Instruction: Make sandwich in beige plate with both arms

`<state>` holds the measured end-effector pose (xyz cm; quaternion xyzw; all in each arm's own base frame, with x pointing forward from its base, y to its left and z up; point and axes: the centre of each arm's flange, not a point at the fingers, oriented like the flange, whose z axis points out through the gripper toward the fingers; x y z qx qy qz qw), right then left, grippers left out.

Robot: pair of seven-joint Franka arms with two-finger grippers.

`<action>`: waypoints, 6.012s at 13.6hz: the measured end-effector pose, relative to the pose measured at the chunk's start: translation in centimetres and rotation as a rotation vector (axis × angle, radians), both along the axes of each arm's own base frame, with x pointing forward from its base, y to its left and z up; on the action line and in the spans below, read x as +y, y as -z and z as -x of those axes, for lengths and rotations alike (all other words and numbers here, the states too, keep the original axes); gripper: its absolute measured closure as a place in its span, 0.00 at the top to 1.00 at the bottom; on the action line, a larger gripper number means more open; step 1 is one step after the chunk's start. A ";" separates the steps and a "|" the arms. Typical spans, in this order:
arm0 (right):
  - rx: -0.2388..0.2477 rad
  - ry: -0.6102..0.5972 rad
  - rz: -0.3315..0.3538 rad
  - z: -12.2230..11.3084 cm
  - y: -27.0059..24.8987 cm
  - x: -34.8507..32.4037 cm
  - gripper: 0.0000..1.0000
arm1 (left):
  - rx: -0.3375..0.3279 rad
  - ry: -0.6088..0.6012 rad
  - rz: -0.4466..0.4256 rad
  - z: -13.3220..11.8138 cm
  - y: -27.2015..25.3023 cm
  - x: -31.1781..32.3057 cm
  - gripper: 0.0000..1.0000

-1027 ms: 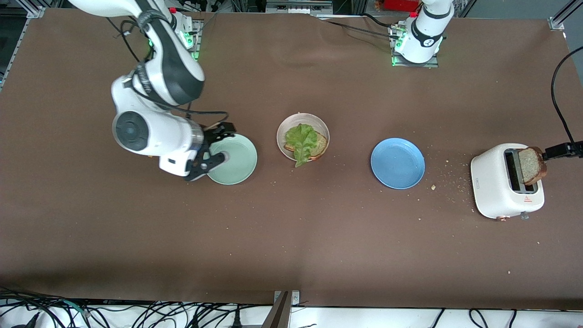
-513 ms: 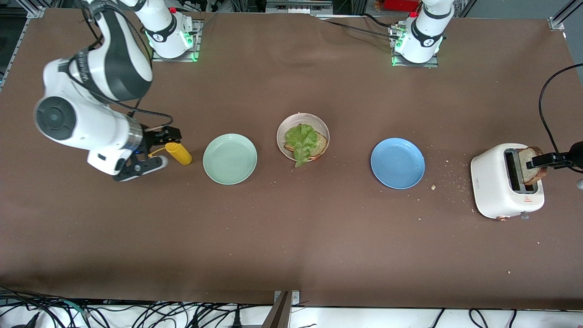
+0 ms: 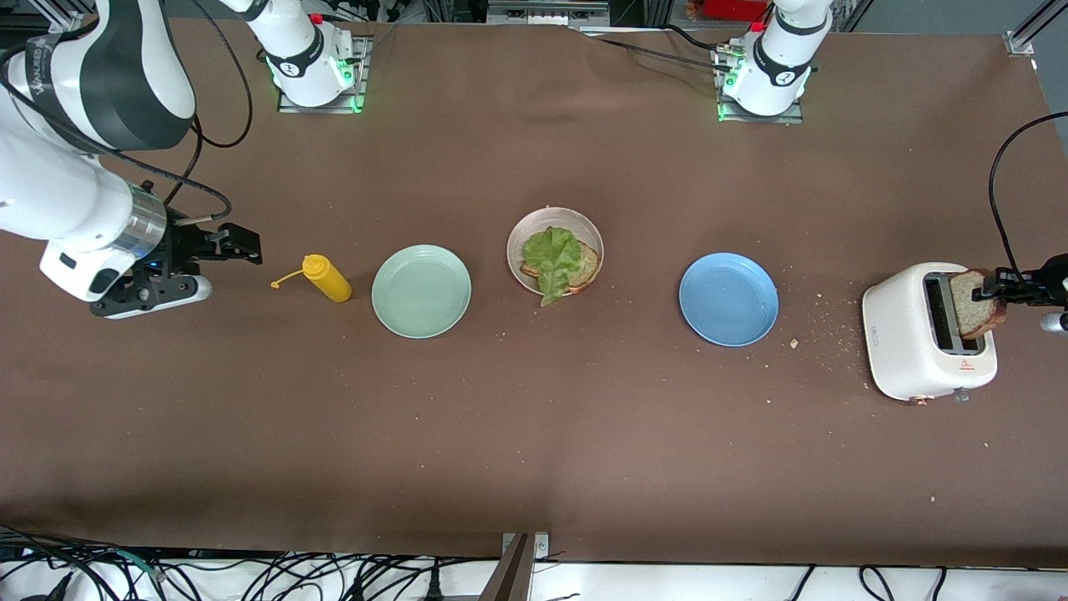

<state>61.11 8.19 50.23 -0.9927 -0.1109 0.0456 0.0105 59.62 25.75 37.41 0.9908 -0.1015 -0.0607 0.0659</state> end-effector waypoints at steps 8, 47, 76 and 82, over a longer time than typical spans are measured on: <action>-0.136 0.082 0.041 0.8 -5.6 -2.3 1.00 | 0.050 0.076 0.017 -0.1 -9.5 -4.3 0.08; -0.082 0.238 0.051 2.1 -6.5 -5.1 1.00 | 0.425 0.391 0.708 0.8 16.8 -57.4 0.74; -0.084 0.241 0.050 2.2 -6.5 -5.0 1.00 | -0.008 0.002 -0.117 1.8 -23.3 -32.1 1.00; -0.084 0.241 0.050 2.2 -6.5 -5.0 1.00 | -0.032 -0.072 -0.144 6.9 -25.2 -32.1 1.00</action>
